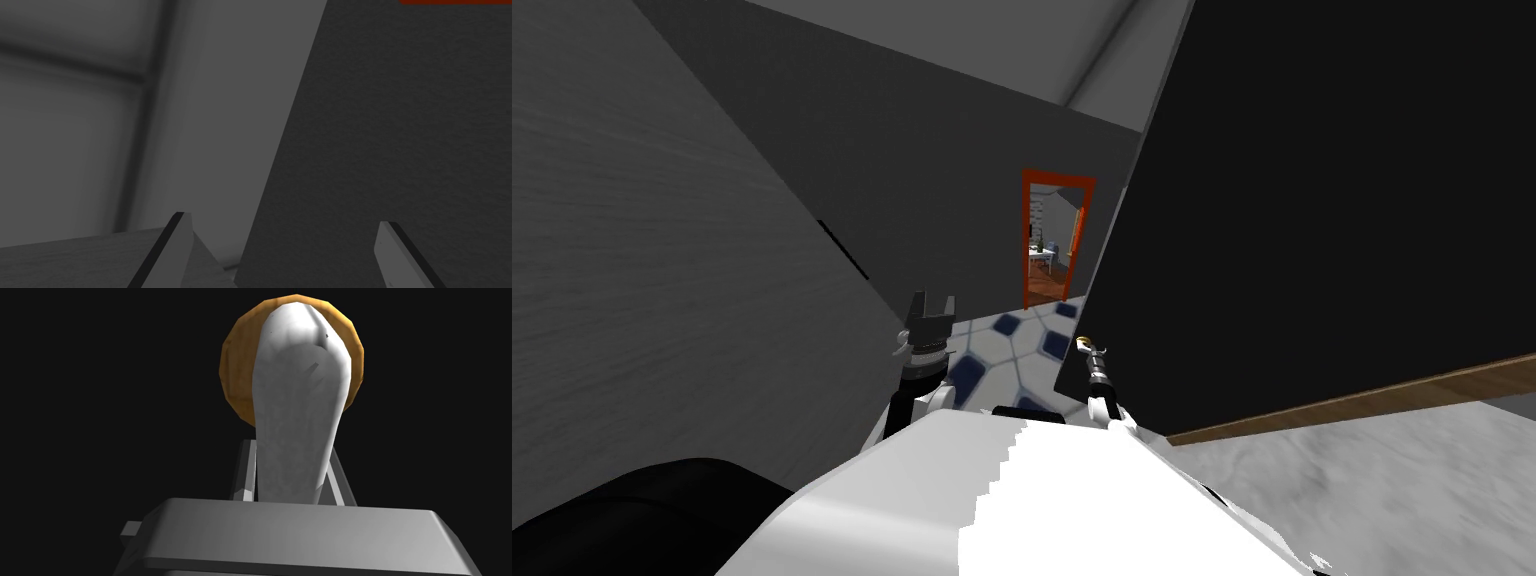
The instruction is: Push the door open
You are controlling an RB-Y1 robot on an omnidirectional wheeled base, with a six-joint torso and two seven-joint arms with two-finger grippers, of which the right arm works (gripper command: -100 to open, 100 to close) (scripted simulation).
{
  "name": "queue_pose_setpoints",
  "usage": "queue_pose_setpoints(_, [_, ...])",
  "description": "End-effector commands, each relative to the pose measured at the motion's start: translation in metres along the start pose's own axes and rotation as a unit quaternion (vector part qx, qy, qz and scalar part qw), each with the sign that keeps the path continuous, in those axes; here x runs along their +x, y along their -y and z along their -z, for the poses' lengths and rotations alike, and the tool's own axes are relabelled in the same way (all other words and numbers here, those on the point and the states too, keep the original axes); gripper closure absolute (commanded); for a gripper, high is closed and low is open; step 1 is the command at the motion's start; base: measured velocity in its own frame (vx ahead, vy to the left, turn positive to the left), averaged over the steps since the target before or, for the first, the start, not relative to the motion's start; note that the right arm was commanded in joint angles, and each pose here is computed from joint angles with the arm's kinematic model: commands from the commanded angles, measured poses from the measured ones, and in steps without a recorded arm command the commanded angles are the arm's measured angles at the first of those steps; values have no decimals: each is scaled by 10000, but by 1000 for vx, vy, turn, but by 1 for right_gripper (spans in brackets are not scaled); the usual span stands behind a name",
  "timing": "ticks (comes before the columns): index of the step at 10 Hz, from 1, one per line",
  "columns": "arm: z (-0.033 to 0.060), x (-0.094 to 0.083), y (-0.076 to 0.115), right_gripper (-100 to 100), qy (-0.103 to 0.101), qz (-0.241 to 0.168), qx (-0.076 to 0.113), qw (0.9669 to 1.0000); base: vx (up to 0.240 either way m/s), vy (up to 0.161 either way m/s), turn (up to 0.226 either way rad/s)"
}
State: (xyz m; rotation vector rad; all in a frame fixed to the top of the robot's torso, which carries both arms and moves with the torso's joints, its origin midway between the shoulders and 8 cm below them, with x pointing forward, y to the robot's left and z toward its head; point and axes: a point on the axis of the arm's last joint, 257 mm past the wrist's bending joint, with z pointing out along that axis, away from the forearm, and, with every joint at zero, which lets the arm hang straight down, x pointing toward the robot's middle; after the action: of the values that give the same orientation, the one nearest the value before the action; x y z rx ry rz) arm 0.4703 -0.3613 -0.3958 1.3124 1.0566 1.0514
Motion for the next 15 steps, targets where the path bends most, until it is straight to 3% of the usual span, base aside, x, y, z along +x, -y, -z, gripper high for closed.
queue_pose_setpoints(1, [5, -143, -31, 100, 134, 23, -38, 9999, 201, 26, -49])
queue_pose_setpoints(10, [64, -590, -35, 100, 670, 20, -44, 9977, 168, 28, -42])
queue_pose_setpoints(13, [109, -819, -38, 100, 949, 18, -47, 9955, 195, 48, -66])
queue_pose_setpoints(14, [121, -818, -15, 100, 950, 16, -19, 9955, 162, 35, -51])
queue_pose_setpoints(15, [138, -942, -40, 100, 1098, 17, -49, 9939, 172, 25, -47])
